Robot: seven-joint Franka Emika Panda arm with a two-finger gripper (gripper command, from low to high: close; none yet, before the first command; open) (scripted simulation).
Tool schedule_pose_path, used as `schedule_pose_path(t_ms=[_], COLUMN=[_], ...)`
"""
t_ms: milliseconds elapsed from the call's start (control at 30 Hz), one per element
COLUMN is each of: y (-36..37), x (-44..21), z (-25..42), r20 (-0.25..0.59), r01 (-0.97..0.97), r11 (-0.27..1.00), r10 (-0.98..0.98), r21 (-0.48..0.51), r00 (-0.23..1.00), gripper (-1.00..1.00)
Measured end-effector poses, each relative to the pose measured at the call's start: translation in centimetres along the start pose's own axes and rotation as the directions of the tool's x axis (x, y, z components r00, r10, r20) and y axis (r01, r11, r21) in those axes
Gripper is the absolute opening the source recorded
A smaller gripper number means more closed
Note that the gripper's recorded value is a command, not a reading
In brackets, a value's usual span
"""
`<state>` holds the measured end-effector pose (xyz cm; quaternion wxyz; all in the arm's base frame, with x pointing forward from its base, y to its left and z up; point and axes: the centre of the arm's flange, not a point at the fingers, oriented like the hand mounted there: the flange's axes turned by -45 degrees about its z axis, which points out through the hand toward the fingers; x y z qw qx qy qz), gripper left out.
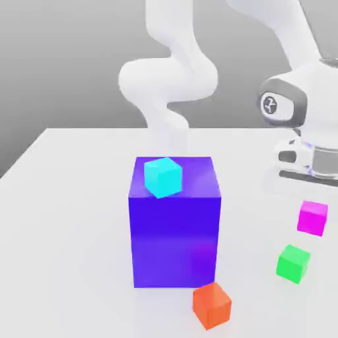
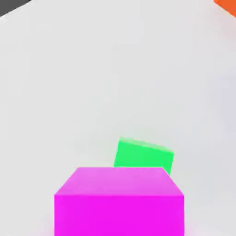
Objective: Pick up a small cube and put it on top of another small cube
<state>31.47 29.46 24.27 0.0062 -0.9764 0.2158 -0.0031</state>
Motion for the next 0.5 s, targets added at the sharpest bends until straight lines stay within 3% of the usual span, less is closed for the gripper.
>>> schedule_pose_path(t_ms=[100,400,433,500], y=[1.5,1.8,1.8,1.8], x=[3.6,3.2,3.1,3.1], z=[0.9,6.0,6.4,6.4], r20=[-0.002,0.001,0.001,0.001], r01=[-0.094,-0.089,-0.088,-0.088], r11=[0.996,0.996,0.996,0.996], r10=[0.094,0.089,0.088,0.088], r21=[0.003,-0.008,-0.010,-0.010], r00=[0.996,0.996,0.996,0.996], gripper=[-1.00,-1.00,1.00,1.00])
